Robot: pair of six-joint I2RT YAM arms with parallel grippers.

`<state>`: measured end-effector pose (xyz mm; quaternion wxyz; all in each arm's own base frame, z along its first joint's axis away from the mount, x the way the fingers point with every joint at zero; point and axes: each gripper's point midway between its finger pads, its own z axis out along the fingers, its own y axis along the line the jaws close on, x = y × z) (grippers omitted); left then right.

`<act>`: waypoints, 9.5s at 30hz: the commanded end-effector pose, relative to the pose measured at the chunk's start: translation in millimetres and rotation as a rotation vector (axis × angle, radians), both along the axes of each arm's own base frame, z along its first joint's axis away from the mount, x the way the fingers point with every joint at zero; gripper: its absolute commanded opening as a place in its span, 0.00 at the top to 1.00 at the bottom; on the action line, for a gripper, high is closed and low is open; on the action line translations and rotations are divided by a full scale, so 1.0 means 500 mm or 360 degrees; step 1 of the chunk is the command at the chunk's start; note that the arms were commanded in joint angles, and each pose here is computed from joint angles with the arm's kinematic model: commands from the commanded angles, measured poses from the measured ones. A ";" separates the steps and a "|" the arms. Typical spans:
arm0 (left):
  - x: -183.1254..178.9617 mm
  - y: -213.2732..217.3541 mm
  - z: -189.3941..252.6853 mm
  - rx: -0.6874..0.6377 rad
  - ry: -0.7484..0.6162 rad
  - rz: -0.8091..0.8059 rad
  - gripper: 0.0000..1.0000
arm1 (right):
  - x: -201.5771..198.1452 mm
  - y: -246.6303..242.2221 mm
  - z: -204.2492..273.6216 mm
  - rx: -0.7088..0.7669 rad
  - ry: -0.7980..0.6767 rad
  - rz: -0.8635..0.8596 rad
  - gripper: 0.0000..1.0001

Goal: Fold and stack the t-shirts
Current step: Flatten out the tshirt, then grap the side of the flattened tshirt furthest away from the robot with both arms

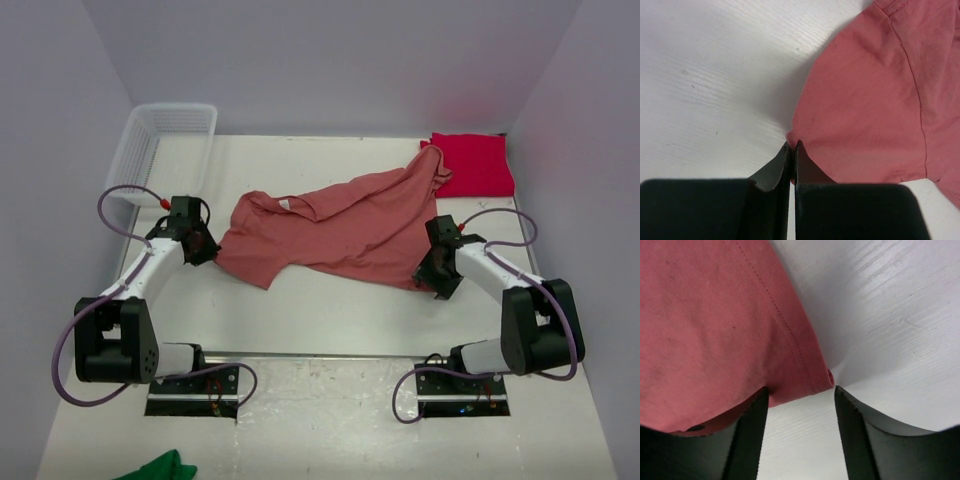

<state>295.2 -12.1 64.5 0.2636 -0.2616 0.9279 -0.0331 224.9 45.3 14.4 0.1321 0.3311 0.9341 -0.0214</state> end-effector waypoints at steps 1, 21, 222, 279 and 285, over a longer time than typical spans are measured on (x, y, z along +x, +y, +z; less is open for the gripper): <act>0.004 0.004 0.015 -0.0005 -0.0060 -0.0021 1.00 | 0.010 -0.018 0.005 -0.0053 -0.0004 -0.0102 0.41; 0.011 -0.016 0.010 -0.0076 -0.0059 -0.0077 1.00 | 0.067 -0.033 0.024 -0.0118 -0.0045 -0.0128 1.00; -0.147 -0.159 1.222 0.0278 -0.2538 -0.0899 1.00 | 0.025 0.132 1.182 -0.1208 -0.2305 0.0965 1.00; 0.347 -0.394 0.333 0.0211 -0.1026 -0.1019 1.00 | 0.678 -0.197 0.241 -0.0923 -0.0455 0.0462 1.00; 0.295 -0.404 0.317 0.0223 -0.0979 -0.0996 1.00 | 0.650 -0.210 0.235 -0.0904 -0.0410 0.0376 1.00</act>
